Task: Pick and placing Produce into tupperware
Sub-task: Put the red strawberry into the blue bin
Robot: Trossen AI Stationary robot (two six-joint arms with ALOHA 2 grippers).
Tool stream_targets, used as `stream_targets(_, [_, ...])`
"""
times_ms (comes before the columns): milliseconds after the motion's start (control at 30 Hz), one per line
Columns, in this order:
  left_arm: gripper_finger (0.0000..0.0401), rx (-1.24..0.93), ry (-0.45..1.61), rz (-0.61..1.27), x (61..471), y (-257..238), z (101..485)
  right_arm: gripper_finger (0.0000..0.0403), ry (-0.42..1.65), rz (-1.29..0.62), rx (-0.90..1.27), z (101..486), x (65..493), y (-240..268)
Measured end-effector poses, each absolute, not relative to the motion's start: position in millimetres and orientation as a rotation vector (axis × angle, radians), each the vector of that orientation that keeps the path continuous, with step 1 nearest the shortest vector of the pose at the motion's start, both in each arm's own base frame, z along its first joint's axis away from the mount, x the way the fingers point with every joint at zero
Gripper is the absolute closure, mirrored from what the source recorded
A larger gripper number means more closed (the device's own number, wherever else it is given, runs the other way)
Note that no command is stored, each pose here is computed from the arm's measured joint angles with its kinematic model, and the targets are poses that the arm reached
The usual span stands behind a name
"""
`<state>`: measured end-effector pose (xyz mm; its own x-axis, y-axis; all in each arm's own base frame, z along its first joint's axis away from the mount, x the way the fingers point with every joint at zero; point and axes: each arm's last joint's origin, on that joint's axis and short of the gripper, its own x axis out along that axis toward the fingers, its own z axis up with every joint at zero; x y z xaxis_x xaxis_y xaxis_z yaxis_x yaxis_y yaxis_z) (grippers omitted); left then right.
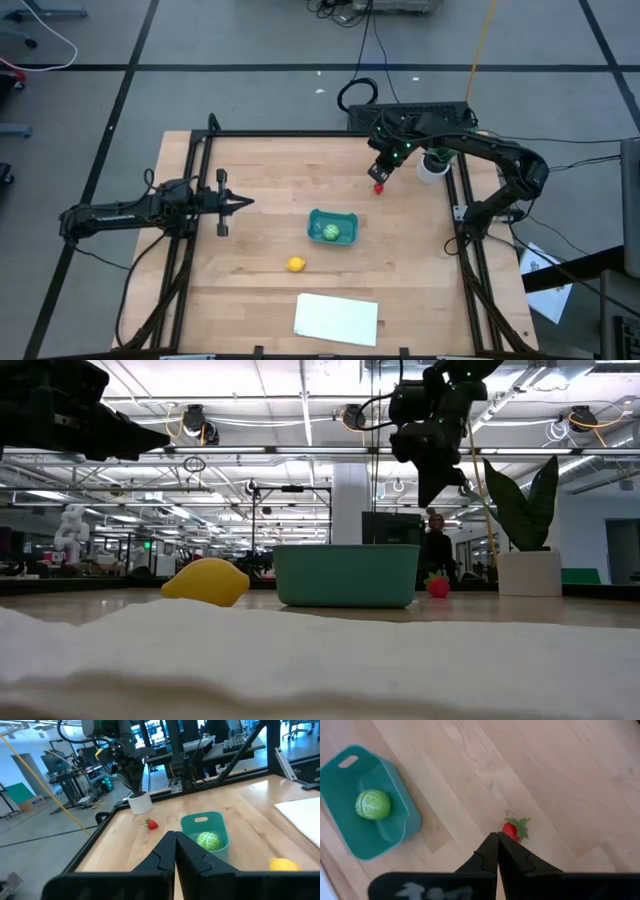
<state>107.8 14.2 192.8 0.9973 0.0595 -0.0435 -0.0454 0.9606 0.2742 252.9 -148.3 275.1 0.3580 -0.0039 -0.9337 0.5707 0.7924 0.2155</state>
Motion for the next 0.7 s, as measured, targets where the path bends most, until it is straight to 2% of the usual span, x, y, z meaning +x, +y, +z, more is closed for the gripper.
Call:
stream_targets(233, [0.0391,0.277,0.054,0.054,107.8,14.2,192.6,0.0403,1.217,-0.398,0.594,275.8,248.1,-145.3])
stream_targets(567, [0.0391,0.276,0.055,0.054,107.8,14.2,192.5,0.0403,1.195,-0.385,0.561,276.5,250.2,-146.6])
stream_targets(700, [0.0391,0.274,0.056,0.054,107.8,14.2,192.4,0.0385,1.185,-0.401,0.521,277.0,253.0,-145.7])
